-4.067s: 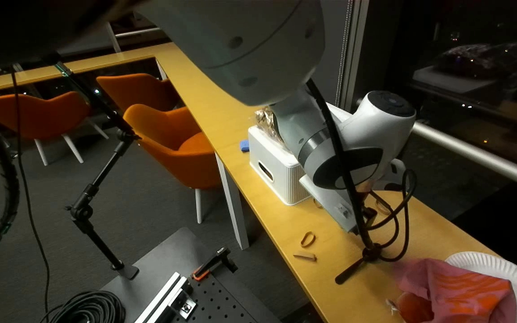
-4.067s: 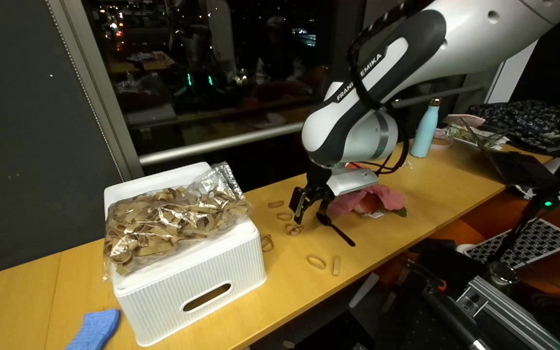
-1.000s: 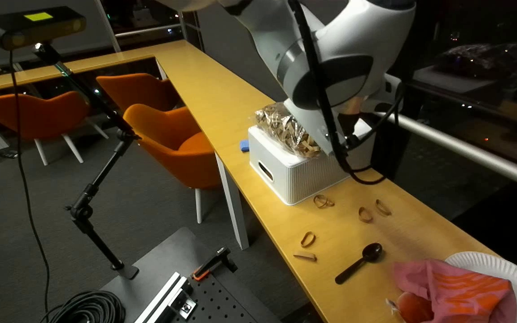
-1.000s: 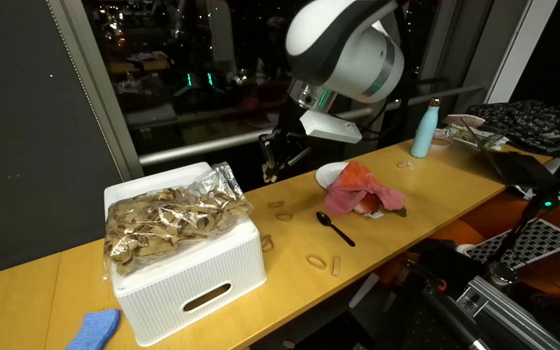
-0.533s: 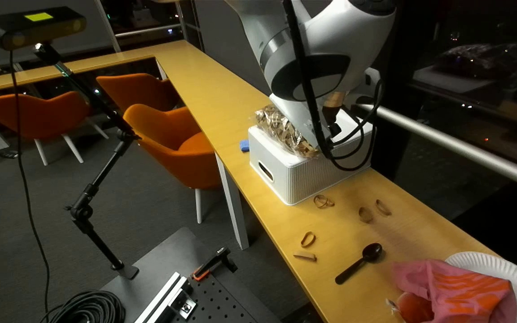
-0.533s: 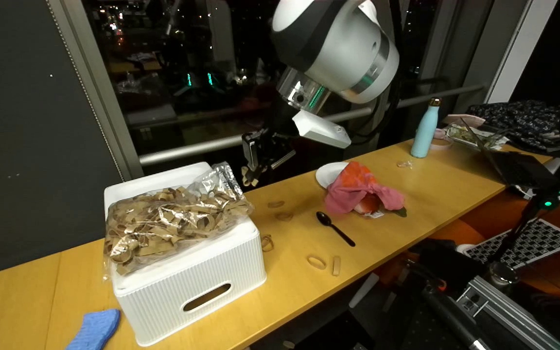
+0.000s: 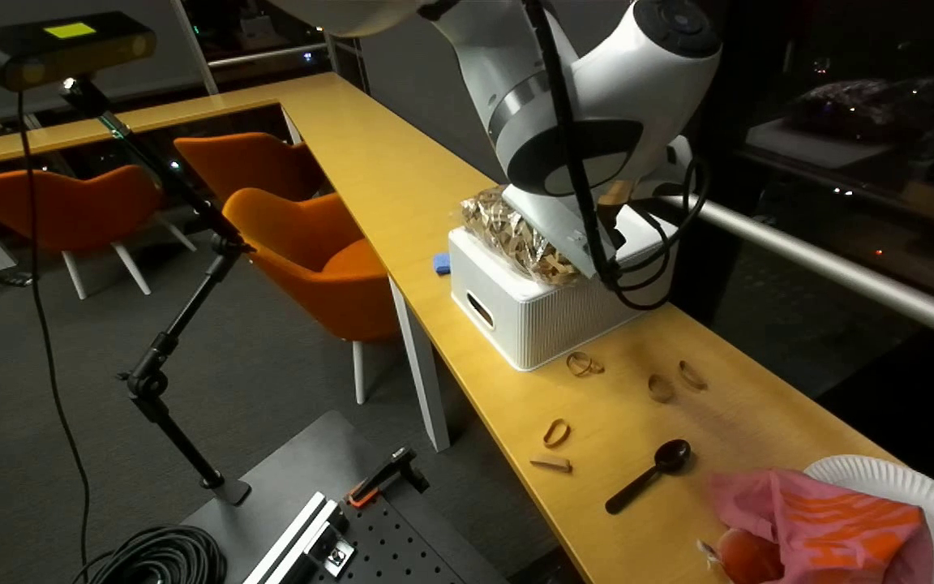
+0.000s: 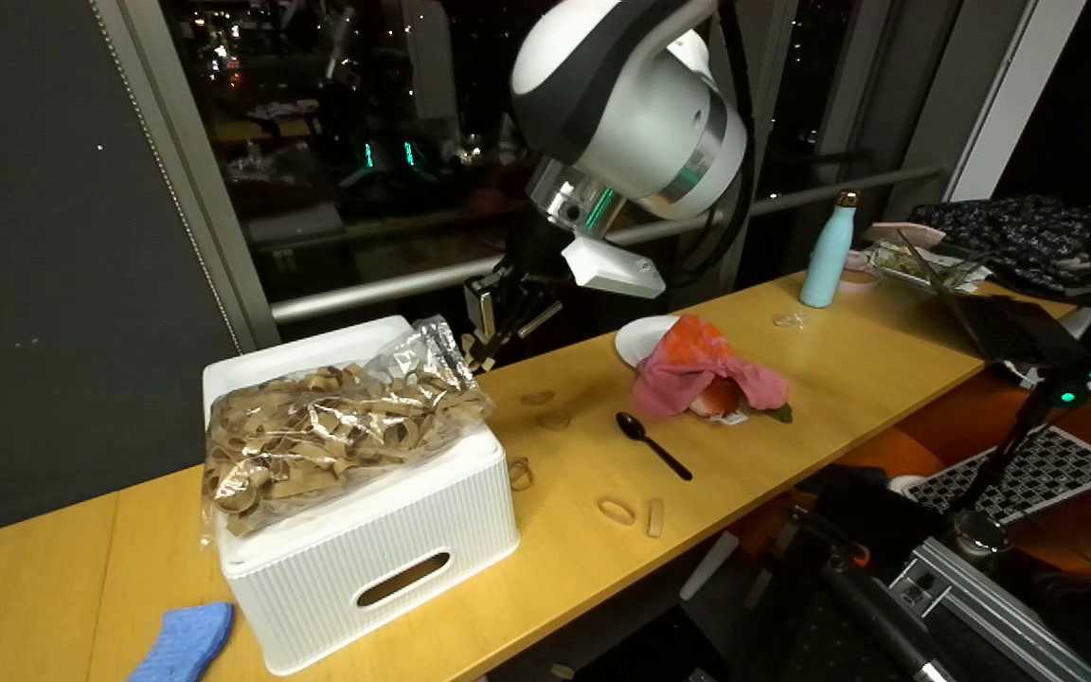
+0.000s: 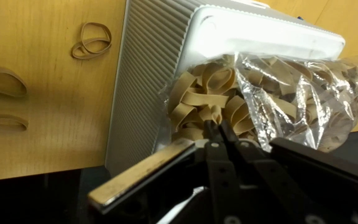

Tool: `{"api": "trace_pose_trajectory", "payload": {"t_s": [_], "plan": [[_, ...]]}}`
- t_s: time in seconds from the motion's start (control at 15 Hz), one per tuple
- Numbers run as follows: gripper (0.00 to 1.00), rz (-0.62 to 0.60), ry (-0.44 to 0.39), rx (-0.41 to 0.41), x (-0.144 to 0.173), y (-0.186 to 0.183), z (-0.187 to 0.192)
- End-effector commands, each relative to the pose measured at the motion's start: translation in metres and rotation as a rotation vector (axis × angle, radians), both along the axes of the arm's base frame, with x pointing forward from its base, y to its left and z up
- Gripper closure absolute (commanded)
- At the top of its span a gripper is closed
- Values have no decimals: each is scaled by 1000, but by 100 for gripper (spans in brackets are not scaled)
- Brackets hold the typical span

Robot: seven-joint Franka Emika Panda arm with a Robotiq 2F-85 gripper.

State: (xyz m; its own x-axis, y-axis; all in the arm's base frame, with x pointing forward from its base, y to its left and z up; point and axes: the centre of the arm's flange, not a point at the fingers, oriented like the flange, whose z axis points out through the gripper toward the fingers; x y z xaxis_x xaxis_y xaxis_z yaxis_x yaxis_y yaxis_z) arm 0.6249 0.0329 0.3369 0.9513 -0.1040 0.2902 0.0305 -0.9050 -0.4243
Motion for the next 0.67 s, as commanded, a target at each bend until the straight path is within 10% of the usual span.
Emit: {"api": "trace_pose_trajectory", "payload": {"t_s": [0.0,0.47,0.6], "plan": [[99,29,-40,3,30,8,-4],[99,80,-53,30,49,43,-5],[70,82,-56,34,46,46,-2]]}}
